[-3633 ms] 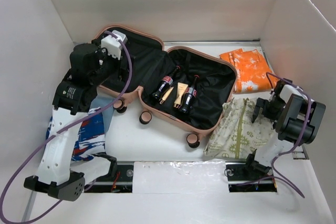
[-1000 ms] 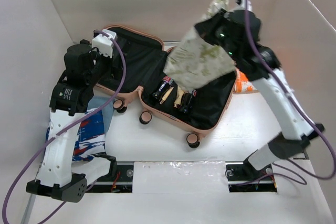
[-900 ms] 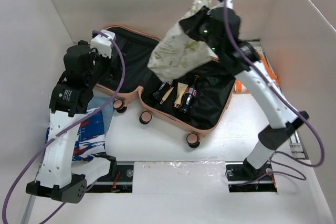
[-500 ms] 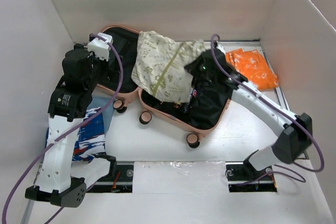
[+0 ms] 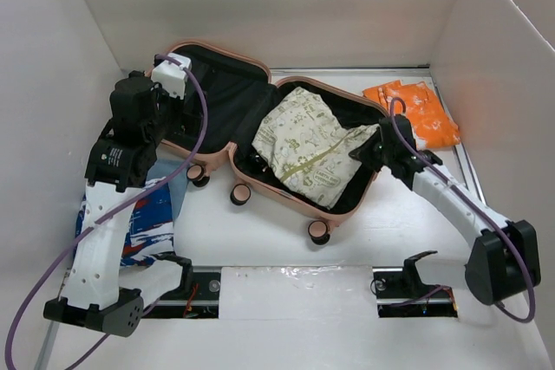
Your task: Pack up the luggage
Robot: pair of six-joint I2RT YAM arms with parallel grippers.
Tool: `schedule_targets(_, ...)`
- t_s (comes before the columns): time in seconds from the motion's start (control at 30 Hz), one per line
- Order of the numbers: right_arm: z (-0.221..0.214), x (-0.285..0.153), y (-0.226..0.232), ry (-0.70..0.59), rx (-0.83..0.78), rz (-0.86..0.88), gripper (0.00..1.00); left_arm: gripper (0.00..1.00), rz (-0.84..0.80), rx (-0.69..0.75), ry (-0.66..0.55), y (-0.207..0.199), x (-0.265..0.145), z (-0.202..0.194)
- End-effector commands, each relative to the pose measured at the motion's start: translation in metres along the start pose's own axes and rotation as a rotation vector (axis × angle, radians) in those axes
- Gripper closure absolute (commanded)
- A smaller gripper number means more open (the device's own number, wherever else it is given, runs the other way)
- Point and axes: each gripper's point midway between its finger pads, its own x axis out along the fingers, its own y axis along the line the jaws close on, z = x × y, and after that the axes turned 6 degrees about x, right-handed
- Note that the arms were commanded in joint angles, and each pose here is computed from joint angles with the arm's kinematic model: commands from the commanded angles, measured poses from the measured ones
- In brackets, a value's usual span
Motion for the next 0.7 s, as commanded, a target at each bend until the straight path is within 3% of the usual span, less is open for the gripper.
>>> schedule_targets(0.0,0.008,0.008,0.011,0.042,-0.126,0.03,1.0,0.0,0.007,-0.017,-0.054,0.003,-0.003,0.013)
schedule_targets(0.17,0.004,0.03,0.001,0.159,-0.251,-0.005,1.0,0.0,0.007,-0.017,-0.054,0.003,-0.003,0.013)
schedule_targets(0.27,0.017,0.036,0.001,0.156,-0.352,-0.062,0.98,0.0,0.005,-0.016,-0.045,0.002,-0.003,0.011)
schedule_targets(0.37,0.027,0.035,0.013,0.146,-0.455,-0.061,0.77,0.0,0.016,-0.006,-0.051,0.005,-0.006,0.012)
schedule_targets(0.4,0.025,0.03,0.016,0.16,-0.483,-0.062,0.57,0.0,0.016,-0.006,-0.051,0.005,-0.006,0.012)
schedule_targets(0.5,0.043,0.021,0.035,0.126,-0.574,-0.078,0.25,0.0,0.016,-0.006,-0.051,0.005,-0.006,0.012)
schedule_targets(0.53,0.035,0.015,0.03,0.163,-0.609,-0.126,0.21,0.0,0.016,-0.006,-0.051,0.005,-0.006,0.012)
schedule_targets(0.67,0.068,-0.02,0.043,0.08,-0.687,-0.259,0.11,0.0,-0.042,0.041,-0.038,-0.006,0.002,0.005)
